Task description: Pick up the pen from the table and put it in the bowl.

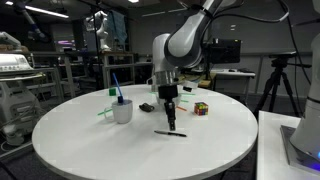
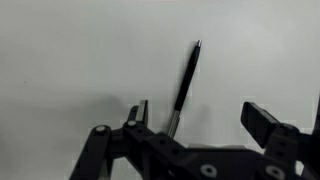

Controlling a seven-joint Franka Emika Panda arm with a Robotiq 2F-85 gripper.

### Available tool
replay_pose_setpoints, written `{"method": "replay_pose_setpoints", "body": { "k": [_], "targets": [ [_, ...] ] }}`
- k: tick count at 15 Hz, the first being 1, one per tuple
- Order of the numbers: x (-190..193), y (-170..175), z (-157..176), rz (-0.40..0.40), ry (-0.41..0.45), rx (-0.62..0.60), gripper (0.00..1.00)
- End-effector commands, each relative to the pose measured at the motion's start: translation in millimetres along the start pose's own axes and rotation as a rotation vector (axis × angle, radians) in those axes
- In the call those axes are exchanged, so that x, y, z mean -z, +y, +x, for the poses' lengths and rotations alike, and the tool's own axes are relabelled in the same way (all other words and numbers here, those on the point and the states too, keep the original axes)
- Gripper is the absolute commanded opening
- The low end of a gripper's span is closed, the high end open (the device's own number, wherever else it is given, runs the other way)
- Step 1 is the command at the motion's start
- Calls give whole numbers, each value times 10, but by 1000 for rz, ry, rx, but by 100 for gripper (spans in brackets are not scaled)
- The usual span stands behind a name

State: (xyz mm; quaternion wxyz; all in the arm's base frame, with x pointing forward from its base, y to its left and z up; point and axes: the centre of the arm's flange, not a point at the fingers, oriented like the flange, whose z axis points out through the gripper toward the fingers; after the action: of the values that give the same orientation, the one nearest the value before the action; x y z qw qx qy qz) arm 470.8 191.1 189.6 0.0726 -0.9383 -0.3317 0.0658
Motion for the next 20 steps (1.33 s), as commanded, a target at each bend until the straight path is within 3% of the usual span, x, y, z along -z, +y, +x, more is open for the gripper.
{"method": "replay_pose_setpoints", "body": {
  "k": [1,20],
  "targets": [
    [-13,19,129,1,9,-19,100],
    [-177,-71,65,-80,-15,-131,100]
  ]
}}
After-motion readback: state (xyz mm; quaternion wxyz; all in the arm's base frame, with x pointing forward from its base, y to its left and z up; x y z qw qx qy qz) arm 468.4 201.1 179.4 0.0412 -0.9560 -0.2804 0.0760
